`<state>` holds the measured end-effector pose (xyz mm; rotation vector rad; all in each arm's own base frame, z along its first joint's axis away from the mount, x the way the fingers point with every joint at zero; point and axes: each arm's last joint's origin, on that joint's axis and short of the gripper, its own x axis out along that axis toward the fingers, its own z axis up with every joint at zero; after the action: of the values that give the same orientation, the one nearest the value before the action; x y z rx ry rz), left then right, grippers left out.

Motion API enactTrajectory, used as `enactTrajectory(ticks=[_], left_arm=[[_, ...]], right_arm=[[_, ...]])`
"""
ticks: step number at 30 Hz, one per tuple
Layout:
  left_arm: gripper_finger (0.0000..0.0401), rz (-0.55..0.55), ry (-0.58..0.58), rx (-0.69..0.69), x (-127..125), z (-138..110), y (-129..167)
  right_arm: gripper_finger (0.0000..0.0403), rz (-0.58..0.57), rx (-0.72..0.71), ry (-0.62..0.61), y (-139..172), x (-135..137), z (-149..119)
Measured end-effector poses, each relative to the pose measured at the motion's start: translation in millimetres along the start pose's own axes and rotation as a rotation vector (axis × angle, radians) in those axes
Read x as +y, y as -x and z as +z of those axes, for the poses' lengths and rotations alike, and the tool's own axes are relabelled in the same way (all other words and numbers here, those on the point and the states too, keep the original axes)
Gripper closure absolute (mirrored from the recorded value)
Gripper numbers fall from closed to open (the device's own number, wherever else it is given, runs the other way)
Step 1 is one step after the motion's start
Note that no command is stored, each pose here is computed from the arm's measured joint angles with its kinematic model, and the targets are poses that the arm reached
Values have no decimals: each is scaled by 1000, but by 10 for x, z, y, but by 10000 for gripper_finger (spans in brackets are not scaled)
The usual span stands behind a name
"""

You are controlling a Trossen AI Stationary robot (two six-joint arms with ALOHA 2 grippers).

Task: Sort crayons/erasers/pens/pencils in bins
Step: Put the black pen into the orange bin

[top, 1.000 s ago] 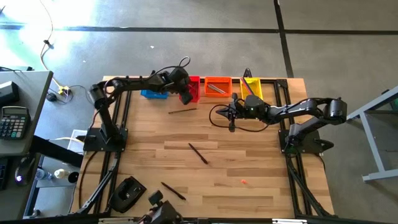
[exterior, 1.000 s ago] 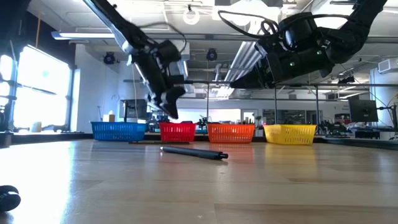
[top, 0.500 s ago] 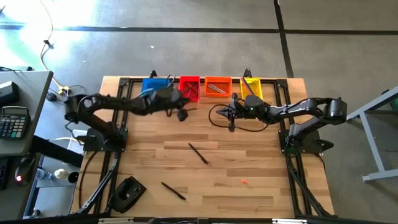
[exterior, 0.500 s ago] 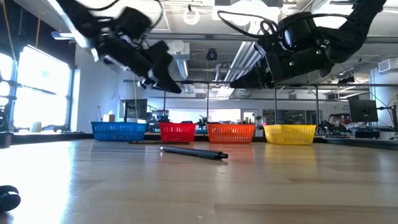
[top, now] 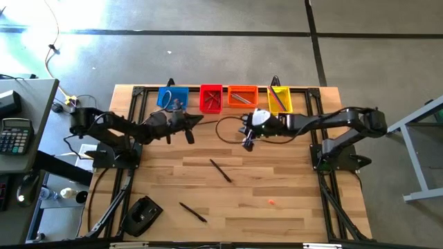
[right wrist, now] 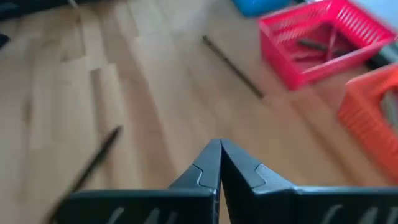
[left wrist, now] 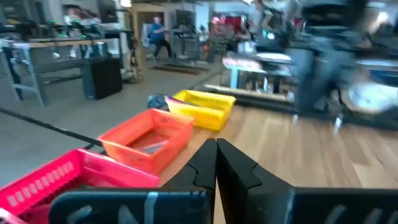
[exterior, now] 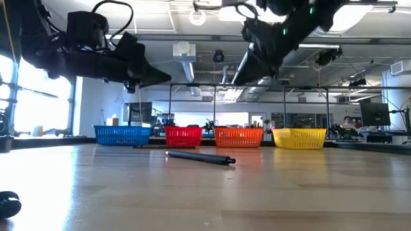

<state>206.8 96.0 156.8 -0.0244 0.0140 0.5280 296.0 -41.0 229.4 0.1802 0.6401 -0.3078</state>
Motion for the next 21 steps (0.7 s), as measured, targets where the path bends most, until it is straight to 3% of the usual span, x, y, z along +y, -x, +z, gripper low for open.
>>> enactTrajectory(ticks=[7,13,21], left_arm=[[401,36,21,-10,76,6,-1],[401,74,10,-12,95,8,-1],[401,223,-83,-4,137,7,6]], right_arm=[[403,-8,102,-122,3,483,108],[402,-5,227,-112,-337,795,241],[387,24,412,-125,-909,1077,318]])
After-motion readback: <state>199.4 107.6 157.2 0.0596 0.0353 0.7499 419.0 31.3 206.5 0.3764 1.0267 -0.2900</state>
